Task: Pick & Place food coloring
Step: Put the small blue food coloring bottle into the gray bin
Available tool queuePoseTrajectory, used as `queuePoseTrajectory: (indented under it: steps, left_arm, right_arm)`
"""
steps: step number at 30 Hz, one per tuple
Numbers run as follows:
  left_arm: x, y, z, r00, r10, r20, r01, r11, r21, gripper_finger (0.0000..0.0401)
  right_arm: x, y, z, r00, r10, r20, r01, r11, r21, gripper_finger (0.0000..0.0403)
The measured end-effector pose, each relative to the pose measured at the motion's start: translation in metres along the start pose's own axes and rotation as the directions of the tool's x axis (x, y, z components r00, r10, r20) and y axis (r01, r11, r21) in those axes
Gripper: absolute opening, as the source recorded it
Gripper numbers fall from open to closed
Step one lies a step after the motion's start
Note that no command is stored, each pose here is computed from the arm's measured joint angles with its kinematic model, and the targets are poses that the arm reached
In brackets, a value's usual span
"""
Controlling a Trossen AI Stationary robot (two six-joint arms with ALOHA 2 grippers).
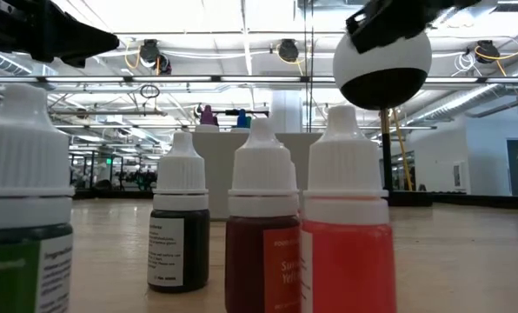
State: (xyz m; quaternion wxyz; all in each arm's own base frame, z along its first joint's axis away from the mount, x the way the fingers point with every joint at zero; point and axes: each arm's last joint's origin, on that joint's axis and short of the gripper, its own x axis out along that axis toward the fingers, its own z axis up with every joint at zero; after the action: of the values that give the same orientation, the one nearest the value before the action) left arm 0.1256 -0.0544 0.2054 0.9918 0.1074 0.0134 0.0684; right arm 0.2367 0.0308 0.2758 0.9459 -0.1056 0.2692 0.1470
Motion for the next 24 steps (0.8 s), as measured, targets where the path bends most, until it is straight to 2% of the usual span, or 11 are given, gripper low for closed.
queuePoseTrajectory:
  steps: [3, 7, 9, 12, 16, 19, 24]
  left_arm:
    - [0.0, 0.0, 0.0, 1.0, 0.0, -0.001, 0.0, 1.0, -0.01, 0.0042]
    - [0.0, 0.0, -0.002, 1.0, -0.004, -0.017, 0.003, 0.999, -0.049, 0.0042]
    - [0.0, 0.0, -0.002, 1.0, -0.004, -0.02, 0.002, 0.998, -0.06, 0.0042]
    - [0.0, 0.0, -0.002, 1.0, -0.003, -0.018, 0.002, 0.998, -0.067, 0.0042]
    - [0.0, 0.0, -0.002, 1.0, -0.003, -0.015, 0.002, 0.998, -0.069, 0.0042]
    - [0.0, 0.0, -0.002, 1.0, -0.002, -0.015, 0.001, 0.998, -0.069, 0.0042]
    - [0.0, 0.0, -0.001, 1.0, -0.001, -0.01, 0.0, 0.999, -0.037, 0.0042]
  right_arm:
    - [-0.015, 0.012, -0.021, 0.986, 0.043, 0.159, -0.046, 0.999, 0.016, 0.0007]
    - [-0.023, 0.025, -0.052, 0.958, 0.027, 0.284, -0.027, 1.0, -0.004, 0.0003]
    - [-0.024, 0.029, -0.065, 0.945, -0.018, 0.326, 0.013, 1.0, 0.017, 0.0001]
    - [-0.023, 0.032, -0.081, 0.931, -0.114, 0.346, 0.101, 0.993, 0.056, 0.0001]
    - [-0.017, 0.035, -0.098, 0.907, -0.147, 0.394, 0.13, 0.989, 0.071, 0.0001]
    - [-0.016, 0.037, -0.107, 0.902, -0.137, 0.409, 0.117, 0.99, 0.074, 0.0001]
    - [-0.013, 0.041, -0.113, 0.914, -0.045, 0.402, 0.039, 0.999, 0.023, 0.0001]
